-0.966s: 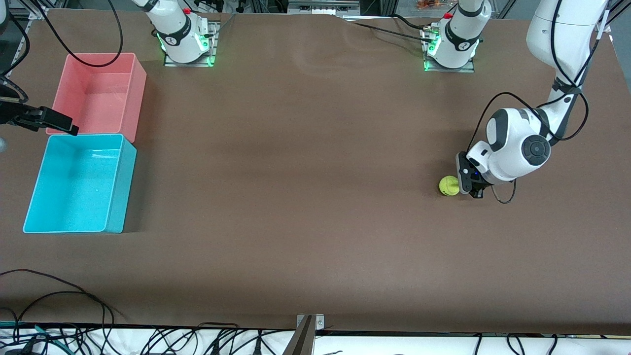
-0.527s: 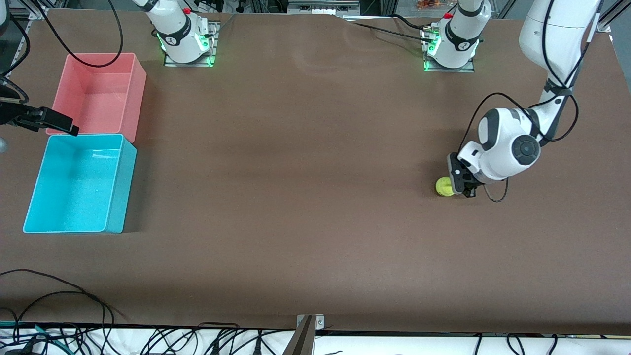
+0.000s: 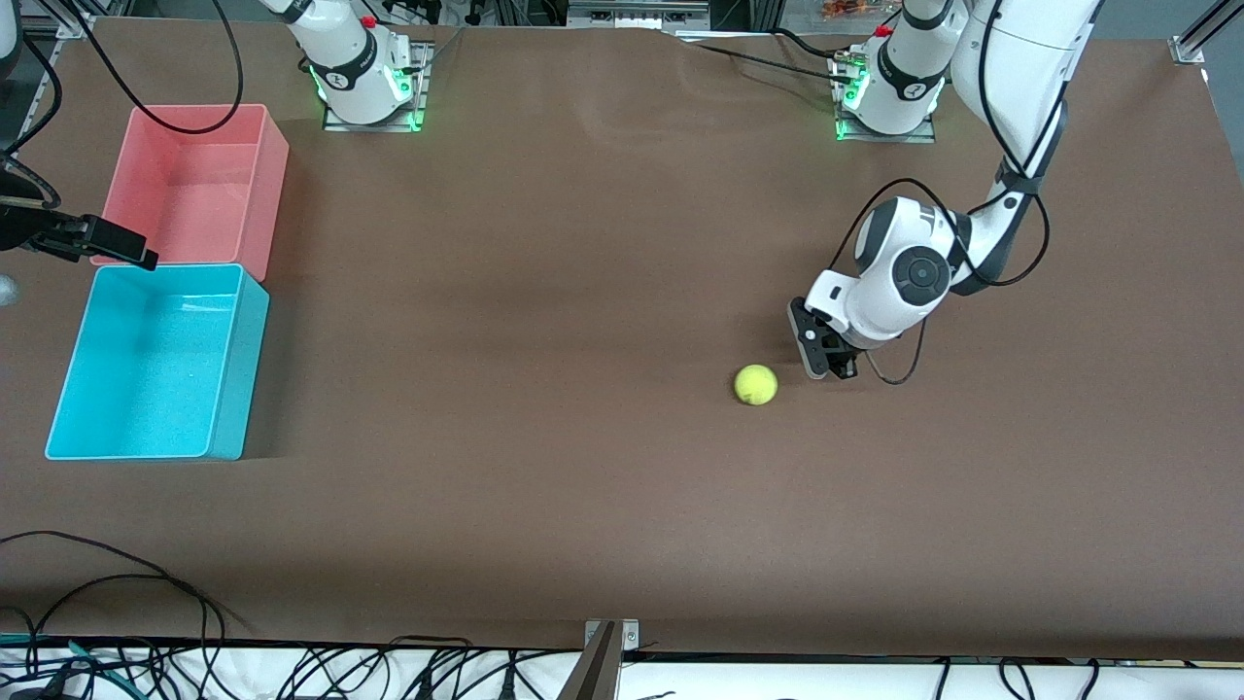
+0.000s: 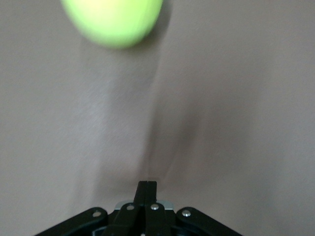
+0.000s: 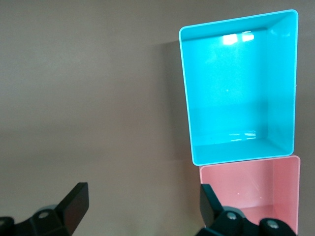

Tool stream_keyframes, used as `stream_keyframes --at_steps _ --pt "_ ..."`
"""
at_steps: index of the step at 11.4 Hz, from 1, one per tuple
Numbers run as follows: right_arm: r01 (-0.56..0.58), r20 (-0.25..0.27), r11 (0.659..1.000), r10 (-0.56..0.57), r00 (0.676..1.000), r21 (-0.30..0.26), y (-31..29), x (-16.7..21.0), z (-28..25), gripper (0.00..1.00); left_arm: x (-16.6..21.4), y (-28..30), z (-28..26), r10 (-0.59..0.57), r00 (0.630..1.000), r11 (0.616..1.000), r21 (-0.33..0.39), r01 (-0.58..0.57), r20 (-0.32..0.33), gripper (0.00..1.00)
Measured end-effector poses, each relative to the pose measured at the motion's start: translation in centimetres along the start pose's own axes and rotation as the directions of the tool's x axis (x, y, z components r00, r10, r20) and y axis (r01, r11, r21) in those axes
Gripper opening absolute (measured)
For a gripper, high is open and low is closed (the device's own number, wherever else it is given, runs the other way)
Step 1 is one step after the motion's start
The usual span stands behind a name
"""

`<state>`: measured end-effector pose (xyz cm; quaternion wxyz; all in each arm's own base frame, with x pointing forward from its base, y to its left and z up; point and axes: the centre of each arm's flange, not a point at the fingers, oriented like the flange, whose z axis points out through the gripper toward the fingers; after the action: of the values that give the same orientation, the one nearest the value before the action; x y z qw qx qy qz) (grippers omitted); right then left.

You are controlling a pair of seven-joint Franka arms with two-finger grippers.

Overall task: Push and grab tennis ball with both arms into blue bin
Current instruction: 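Push the ball with the left gripper while the right gripper reaches it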

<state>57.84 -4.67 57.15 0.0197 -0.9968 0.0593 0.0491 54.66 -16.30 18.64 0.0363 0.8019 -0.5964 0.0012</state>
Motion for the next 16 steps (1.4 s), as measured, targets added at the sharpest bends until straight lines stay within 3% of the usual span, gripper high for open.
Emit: stream_keyframes --at_steps 3,8,10,11,13,16 --pt "0.003 0.001 1.000 -0.003 1.000 0.000 0.0 0.0 0.1 1.00 -1.8 -1.3 -1.6 -0.033 0.999 0.999 0.011 0.033 0.000 0.12" --pt "0.070 0.016 0.997 -0.070 0.997 -0.012 0.1 4.9 7.0 1.00 -6.3 -2.8 -7.4 -0.114 0.993 0.993 0.003 0.114 0.023 0.69" --pt "0.070 0.030 0.997 -0.071 0.997 0.029 -0.1 7.6 12.2 1.00 -8.1 -2.9 -9.5 -0.143 0.989 0.990 0.013 0.142 0.027 0.93" --pt "0.064 0.032 0.996 -0.066 0.997 0.059 -0.4 8.8 14.7 1.00 -8.5 -2.7 -10.1 -0.148 0.989 0.989 0.019 0.147 0.026 1.00" --pt "0.047 0.028 0.990 -0.051 0.998 0.130 -1.4 10.6 18.9 1.00 -8.7 -1.9 -11.8 -0.147 0.989 0.988 0.040 0.146 0.016 1.00" --pt "0.053 0.015 0.976 -0.057 0.998 0.212 -4.8 11.5 21.6 1.00 -9.1 -0.3 -18.0 -0.143 0.989 0.981 0.131 0.146 -0.033 1.00"
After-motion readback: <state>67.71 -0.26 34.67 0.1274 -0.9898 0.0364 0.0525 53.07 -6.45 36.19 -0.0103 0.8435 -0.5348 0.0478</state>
